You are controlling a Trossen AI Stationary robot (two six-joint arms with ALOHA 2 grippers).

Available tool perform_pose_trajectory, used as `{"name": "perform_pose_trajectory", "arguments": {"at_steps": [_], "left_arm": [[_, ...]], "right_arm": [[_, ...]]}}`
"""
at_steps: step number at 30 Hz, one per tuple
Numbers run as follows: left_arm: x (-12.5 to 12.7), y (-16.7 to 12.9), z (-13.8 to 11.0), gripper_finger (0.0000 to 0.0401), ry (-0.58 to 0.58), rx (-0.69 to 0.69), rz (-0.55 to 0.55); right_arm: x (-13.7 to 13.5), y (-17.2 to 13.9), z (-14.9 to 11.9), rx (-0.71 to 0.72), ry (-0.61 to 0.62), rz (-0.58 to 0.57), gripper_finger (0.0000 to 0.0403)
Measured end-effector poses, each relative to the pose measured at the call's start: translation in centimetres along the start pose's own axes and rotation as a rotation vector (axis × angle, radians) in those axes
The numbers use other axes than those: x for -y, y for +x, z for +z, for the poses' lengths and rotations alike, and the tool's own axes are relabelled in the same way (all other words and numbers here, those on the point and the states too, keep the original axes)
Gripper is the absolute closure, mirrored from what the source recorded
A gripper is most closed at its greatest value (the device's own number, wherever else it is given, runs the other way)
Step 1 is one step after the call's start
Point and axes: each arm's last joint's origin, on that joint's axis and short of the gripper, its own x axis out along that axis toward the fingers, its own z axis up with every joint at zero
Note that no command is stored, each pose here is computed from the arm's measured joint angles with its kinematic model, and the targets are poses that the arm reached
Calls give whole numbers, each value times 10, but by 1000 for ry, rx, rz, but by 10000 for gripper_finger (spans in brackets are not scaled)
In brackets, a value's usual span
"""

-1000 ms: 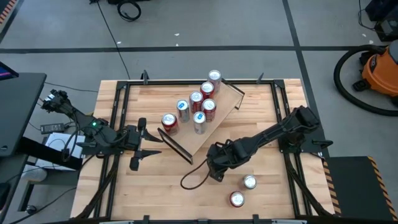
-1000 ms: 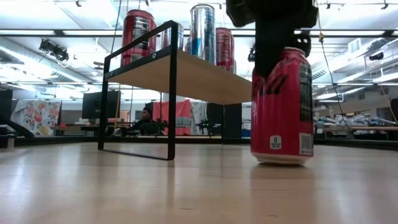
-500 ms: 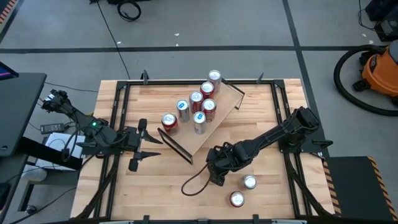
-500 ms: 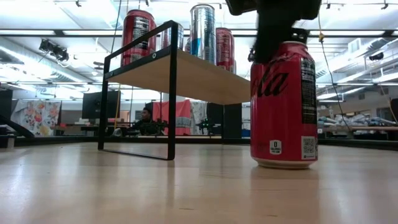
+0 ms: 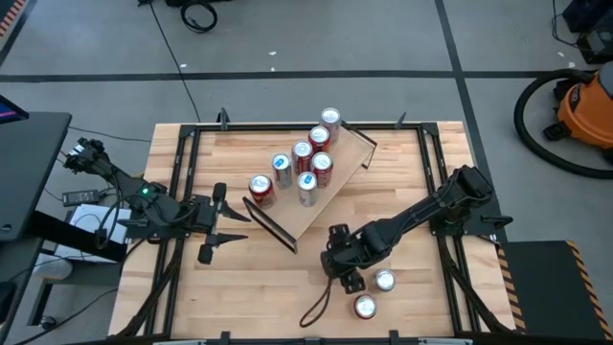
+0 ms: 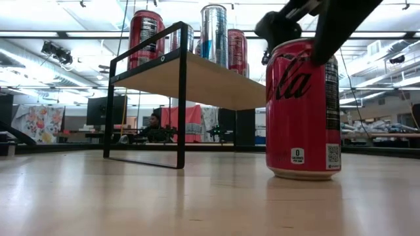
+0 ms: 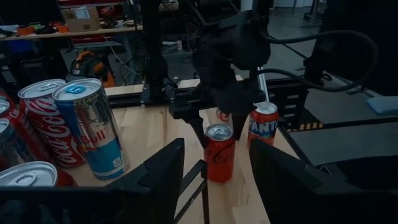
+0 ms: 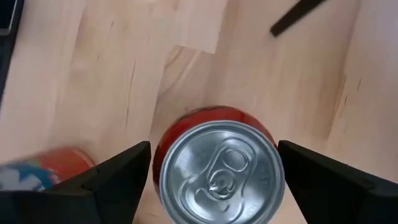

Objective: Place canned beverage on shelf
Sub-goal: Put the red and black soda can on the shelf aligned with the other red and black soda can

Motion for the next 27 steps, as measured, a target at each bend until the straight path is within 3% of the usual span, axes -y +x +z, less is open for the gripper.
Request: {"name": "perform_pose_trajectory", "arguments": {"at_steps": [5,9,16,20,24,27], "left_arm": [[0,0,0,209,-7,0,0],[0,0,0,209,-11,0,0],[0,0,0,209,-12,1,0],[2,-1,5,209,-20,44,-18],[11,-6,9,209,128,83,-107],[15,-8,9,209,203,87,-111]], "right_arm": [[0,0,0,1,-116,0,42],[1,0,0,0,-123,0,44],[1,-1,0,3,-8,-4,92],[2,-1,1,19,131,-37,100],[4,-1,3,50,301,-61,92],[5,-1,6,73,427,-45,91]]}}
